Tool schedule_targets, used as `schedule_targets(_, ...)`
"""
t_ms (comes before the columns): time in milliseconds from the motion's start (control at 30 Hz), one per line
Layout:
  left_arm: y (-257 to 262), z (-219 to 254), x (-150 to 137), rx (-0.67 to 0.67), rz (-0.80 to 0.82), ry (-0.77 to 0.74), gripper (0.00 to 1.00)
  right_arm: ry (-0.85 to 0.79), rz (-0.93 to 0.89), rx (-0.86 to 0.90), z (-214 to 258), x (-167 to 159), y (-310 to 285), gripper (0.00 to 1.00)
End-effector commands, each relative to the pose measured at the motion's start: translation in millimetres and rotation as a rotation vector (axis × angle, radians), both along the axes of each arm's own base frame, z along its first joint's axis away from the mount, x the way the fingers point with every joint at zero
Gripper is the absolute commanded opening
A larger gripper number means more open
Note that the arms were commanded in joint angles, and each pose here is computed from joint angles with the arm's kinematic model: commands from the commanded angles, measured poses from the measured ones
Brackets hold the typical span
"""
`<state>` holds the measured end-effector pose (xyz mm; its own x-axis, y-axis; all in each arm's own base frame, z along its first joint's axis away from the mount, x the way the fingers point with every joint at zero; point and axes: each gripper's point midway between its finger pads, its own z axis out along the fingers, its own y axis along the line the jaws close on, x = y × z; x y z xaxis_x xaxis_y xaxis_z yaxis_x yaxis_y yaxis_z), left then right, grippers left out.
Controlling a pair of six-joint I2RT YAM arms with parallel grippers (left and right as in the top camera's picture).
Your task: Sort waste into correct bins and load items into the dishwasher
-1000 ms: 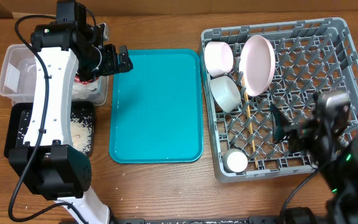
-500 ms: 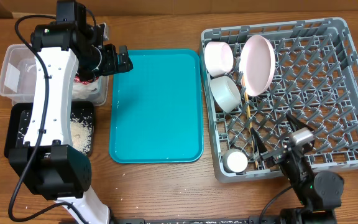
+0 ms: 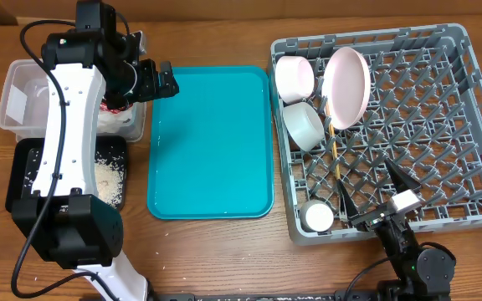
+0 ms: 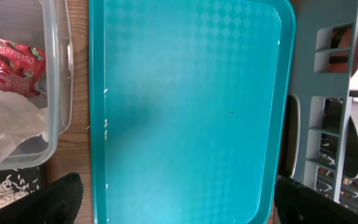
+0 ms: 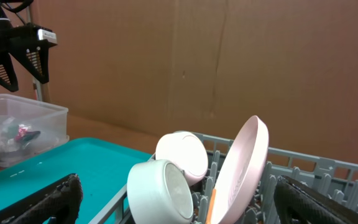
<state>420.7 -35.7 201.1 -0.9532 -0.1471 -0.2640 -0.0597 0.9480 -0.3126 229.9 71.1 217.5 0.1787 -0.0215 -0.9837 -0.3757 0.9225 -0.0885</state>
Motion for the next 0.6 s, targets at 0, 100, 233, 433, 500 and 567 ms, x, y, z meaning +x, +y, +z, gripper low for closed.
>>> schedule_targets(0,-2.1,7.5,2.5,-0.003,-0.015,-0.028,1.00,-0.011,0.000,0.003,0.0,-0.6,-0.5,1.00)
schedule_targets(100,-2.1,7.5,2.5,-0.003,-0.015,-0.028,1.00,0.035,0.000,0.000,-10.6,1.1,-0.3,1.00)
schedule_targets(233,-2.1,7.5,2.5,-0.003,-0.015,-0.028,1.00,0.173,0.000,-0.007,-43.1,3.2,-0.2,1.00)
schedule_targets(433,-2.1,7.5,2.5,-0.003,-0.015,-0.028,1.00,0.163,-0.008,-0.007,-41.0,3.7,-1.5,1.00)
schedule_targets(500,-2.1,7.5,2.5,-0.003,-0.015,-0.028,1.00,0.164,-0.008,-0.007,-41.2,3.7,-1.5,1.00)
schedule_targets(567,-2.1,7.5,2.5,-0.003,-0.015,-0.028,1.00,0.164,-0.007,-0.007,-41.2,3.7,-1.4,1.00)
